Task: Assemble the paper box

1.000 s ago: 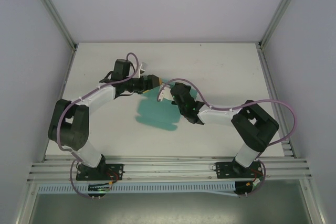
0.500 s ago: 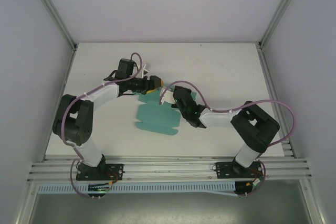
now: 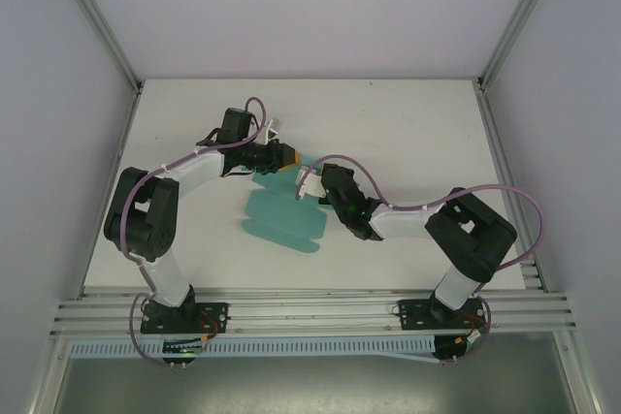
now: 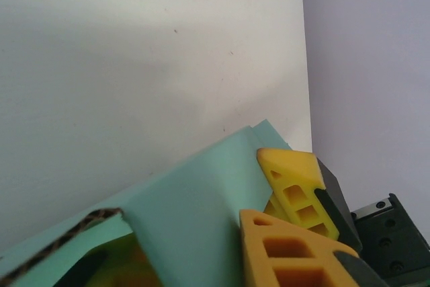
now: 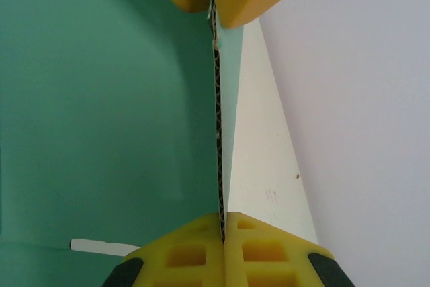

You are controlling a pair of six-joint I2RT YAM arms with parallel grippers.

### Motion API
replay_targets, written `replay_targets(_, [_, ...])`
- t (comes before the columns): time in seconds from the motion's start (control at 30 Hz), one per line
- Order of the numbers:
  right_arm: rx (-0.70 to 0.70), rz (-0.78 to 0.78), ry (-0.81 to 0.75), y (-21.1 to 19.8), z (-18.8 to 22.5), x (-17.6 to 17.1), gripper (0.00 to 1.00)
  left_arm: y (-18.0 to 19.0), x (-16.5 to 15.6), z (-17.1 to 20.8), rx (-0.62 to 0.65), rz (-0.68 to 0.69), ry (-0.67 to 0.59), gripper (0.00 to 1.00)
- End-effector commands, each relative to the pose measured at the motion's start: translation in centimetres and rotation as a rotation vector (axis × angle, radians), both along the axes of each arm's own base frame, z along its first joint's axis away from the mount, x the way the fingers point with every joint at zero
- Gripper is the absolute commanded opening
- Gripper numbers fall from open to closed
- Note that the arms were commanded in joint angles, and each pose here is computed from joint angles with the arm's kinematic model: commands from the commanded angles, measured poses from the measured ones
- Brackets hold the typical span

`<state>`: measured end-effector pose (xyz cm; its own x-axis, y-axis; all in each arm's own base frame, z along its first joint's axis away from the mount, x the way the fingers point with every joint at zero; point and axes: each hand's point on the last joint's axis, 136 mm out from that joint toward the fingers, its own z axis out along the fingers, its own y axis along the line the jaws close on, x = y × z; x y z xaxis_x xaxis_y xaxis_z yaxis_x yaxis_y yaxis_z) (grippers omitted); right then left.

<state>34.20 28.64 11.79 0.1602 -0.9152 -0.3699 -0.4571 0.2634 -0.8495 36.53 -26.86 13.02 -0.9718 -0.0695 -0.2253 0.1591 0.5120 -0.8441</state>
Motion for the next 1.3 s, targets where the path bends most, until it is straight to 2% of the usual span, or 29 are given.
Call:
replay_targets(0.0, [0.022, 0.036, -0.039, 1.0, 1.1, -0.5, 0.00, 0.2, 0.2, 0.1, 0.023, 0.012, -0.023, 0.25])
replay_targets(0.07, [0.022, 0.021, -0.047, 0.8, 1.3, -0.4, 0.00, 0.3, 0.0, 0.3, 0.027, 0.010, -0.031, 0.34])
replay_targets(0.1, [0.019, 0.010, -0.052, 0.5, 1.4, -0.2, 0.00, 0.4, -0.1, 0.4, 0.035, 0.010, -0.044, 0.41])
replay_targets(0.2, [0.009, -0.017, -0.064, -0.3, 1.7, -0.1, 0.00, 1.3, -0.2, 0.8, 0.093, 0.026, -0.102, 0.80])
replay_targets(0.23, [0.006, -0.026, -0.066, -0.7, 1.7, 0.0, 0.00, 1.7, -0.4, 1.5, 0.101, 0.029, -0.134, 0.96])
replay_targets(0.27, [0.009, -0.033, -0.067, -1.0, 1.8, 0.0, 0.00, 2.0, -0.8, 2.0, 0.111, 0.026, -0.164, 0.98])
replay_targets(0.4, [0.033, -0.040, -0.047, -1.8, 2.0, -0.3, 0.00, 5.5, -1.3, 2.1, 0.205, 0.127, -0.215, 0.98])
replay_targets(0.53, [0.065, -0.048, -0.034, -2.5, 2.0, -0.4, 0.00, 11.5, -1.7, -0.4, 0.267, 0.297, -0.128, 0.99])
replay_targets(0.63, [0.075, -0.062, -0.034, -3.1, 2.0, -0.2, 0.00, 14.1, -2.4, -2.9, 0.345, 0.369, -0.080, 0.98])
replay_targets(0.87, [0.149, -0.055, -0.015, -3.3, 3.0, -0.2, 0.00, 14.9, -2.8, -6.0, 0.384, 0.399, -0.053, 0.99])
replay_targets(1.07, [0.210, -0.044, -0.002, -3.2, 3.9, -0.5, 0.00, 13.7, -2.0, -6.3, 0.325, 0.358, -0.107, 0.99])
replay_targets(1.27, [0.228, -0.024, 0.031, -2.6, 4.0, -0.7, 0.00, 11.5, -1.6, -4.7, 0.207, 0.260, -0.189, 0.99])
